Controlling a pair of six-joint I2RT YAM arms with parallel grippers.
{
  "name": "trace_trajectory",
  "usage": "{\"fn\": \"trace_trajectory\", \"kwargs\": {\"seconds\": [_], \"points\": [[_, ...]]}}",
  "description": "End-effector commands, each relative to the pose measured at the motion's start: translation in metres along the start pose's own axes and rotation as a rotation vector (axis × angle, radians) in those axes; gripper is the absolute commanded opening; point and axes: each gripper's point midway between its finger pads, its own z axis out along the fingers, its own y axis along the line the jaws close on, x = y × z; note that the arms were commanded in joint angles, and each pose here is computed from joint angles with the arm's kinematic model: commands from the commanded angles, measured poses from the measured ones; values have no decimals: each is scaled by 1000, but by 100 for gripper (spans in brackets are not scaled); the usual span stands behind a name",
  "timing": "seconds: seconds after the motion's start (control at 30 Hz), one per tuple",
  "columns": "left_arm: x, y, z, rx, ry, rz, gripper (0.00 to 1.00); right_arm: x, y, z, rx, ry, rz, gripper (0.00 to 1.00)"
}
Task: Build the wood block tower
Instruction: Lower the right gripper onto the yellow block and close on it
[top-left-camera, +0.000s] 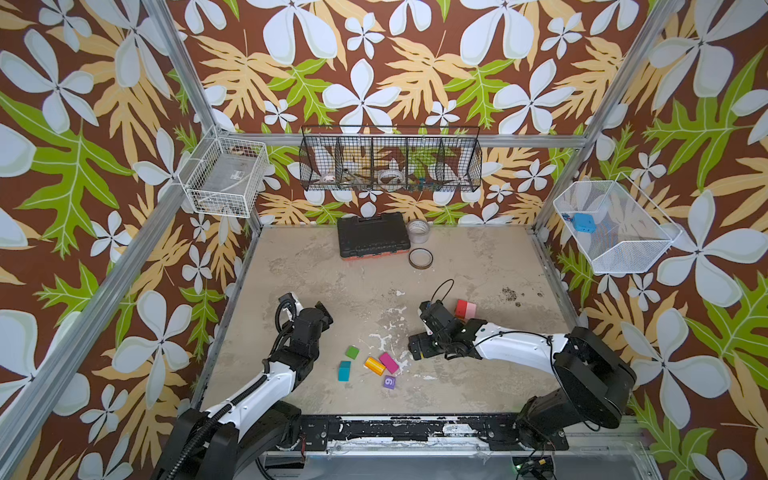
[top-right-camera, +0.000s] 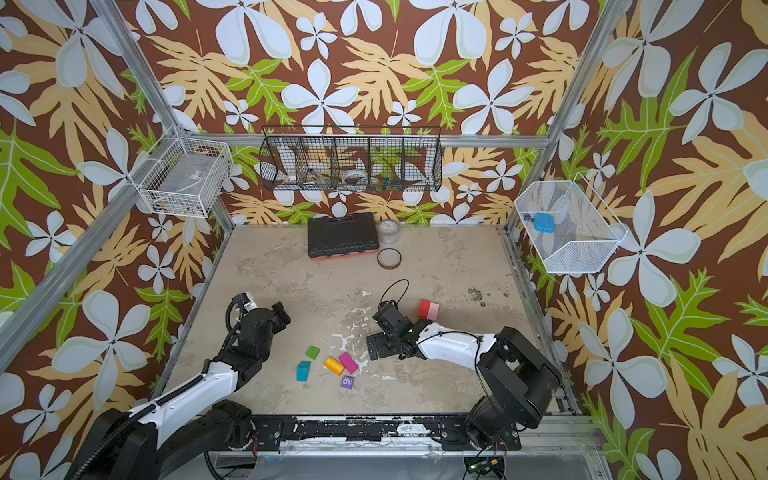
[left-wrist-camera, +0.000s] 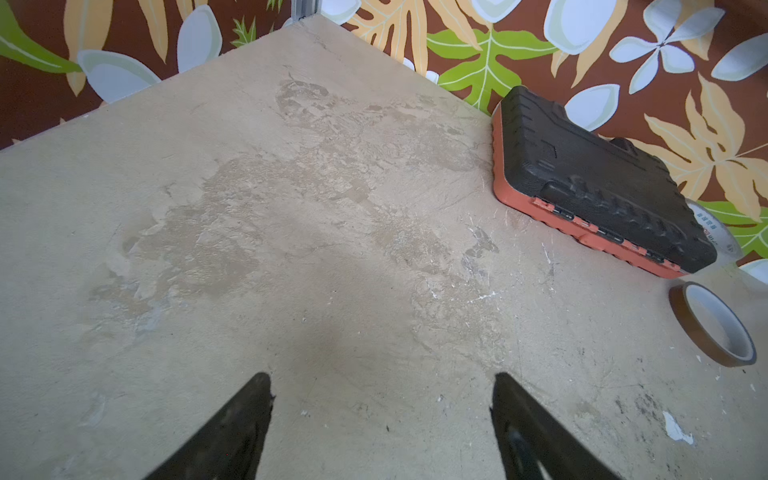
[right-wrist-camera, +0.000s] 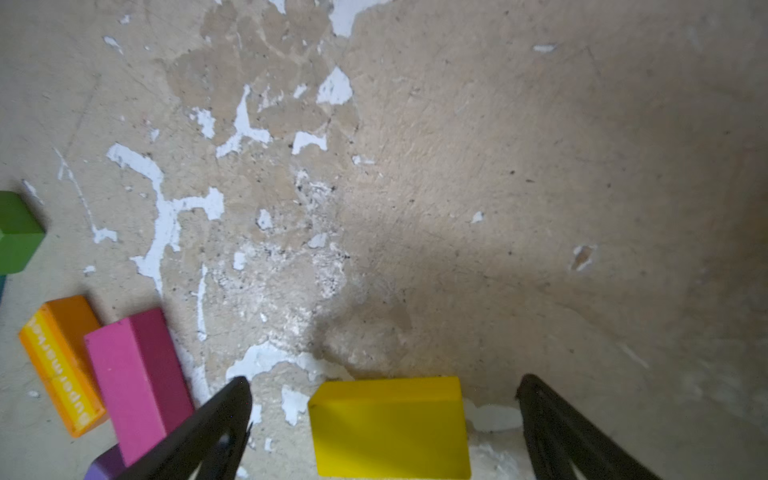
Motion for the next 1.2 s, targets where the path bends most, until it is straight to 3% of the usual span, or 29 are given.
{"fn": "trace_trajectory", "kwargs": {"seconds": [0.0, 0.5, 1.17], "points": [[-2, -1, 0, 2, -11, -5, 84, -3, -1, 7, 12, -9, -25, 100], [-2, -1, 1, 2, -10, -4, 84, 6, -6, 20, 58, 47, -38, 97], [-2, -1, 0, 6, -7, -2, 84, 32, -9, 1, 188, 54, -82, 96]]}}
